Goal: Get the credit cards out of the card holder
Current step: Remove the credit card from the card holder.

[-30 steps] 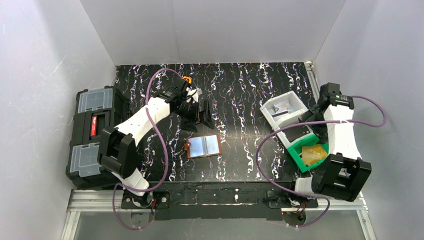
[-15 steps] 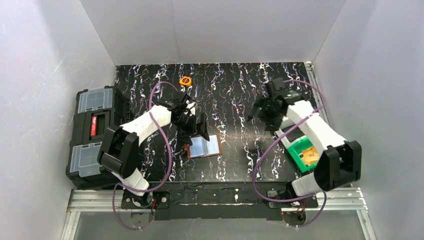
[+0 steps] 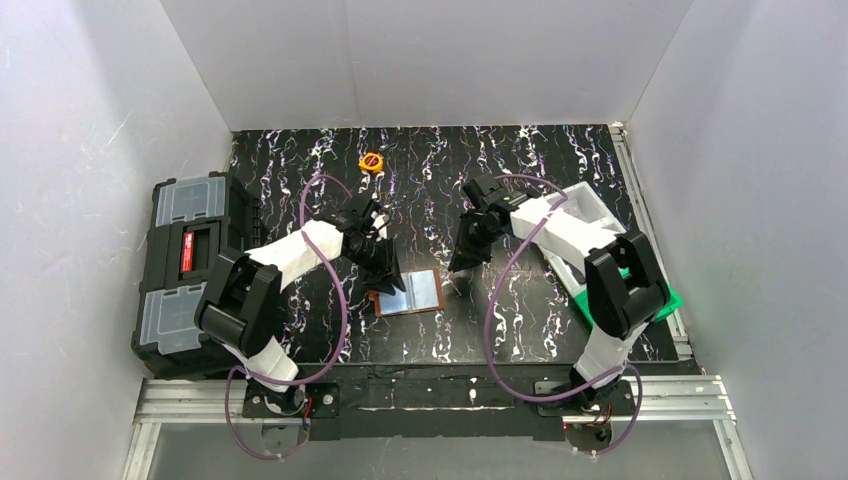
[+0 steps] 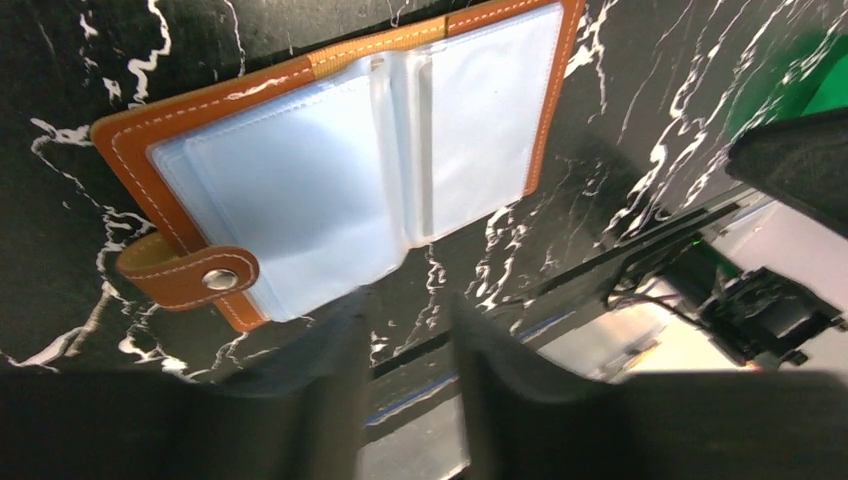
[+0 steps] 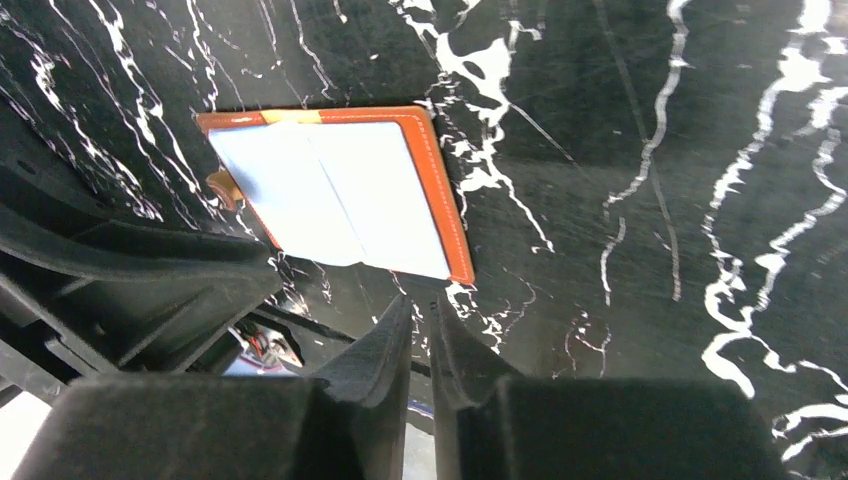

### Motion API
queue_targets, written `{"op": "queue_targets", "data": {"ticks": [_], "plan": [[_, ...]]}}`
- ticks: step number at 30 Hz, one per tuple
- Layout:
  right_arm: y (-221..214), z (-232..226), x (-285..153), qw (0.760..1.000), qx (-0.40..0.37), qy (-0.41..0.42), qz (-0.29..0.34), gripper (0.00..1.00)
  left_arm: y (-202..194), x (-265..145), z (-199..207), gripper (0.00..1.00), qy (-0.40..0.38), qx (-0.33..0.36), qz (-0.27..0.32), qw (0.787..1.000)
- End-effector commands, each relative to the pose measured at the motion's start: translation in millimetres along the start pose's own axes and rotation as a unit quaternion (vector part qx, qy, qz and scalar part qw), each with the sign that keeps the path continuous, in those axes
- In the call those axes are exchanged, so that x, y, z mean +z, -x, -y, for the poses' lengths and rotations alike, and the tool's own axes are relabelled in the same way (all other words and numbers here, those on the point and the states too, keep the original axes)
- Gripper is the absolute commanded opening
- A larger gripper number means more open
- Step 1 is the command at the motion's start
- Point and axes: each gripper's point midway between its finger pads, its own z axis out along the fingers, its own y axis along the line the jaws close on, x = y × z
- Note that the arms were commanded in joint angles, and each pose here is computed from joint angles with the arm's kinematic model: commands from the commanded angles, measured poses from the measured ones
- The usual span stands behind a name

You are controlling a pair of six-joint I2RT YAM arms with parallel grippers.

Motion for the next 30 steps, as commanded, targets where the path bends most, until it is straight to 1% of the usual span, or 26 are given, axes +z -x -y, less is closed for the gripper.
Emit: {"op": "queue_targets", "data": {"ticks": [1,2,3,5,8,13,24,30], "plan": [[-4,-28,11,0.999,-0.033,0.034,-0.017,0.17,3,-2,-6,0.18,0.018,0.003,0.021,1.0],[-8,-29,16,0.998,-0.039,0.031,-0.023,0.15,3,-2,-10,0.11,0.027,0.002,0.024,0.999],[-9,-29,19,0.998,-0.041,0.028,-0.027,0.14,3,-1,-16,0.06,0.041,0.001,0.026,0.999],[-14,-29,27,0.998,-0.047,0.023,-0.038,0.12,2,-1,-26,0.0,0.065,0.001,0.029,0.997],[-19,-28,37,0.997,-0.053,0.013,-0.047,0.08,1,-1,-40,0.0,0.097,-0.001,0.033,0.995],[-25,-24,49,0.996,-0.062,-0.007,-0.057,0.06,-1,3,-58,0.0,0.134,-0.007,0.034,0.99],[-37,-5,74,0.992,-0.069,-0.073,-0.08,0.05,-8,16,-68,0.0,0.141,-0.018,0.017,0.99],[-49,-9,85,0.989,-0.08,-0.075,-0.1,0.04,-10,20,-68,0.0,0.135,-0.022,0.013,0.99]]}}
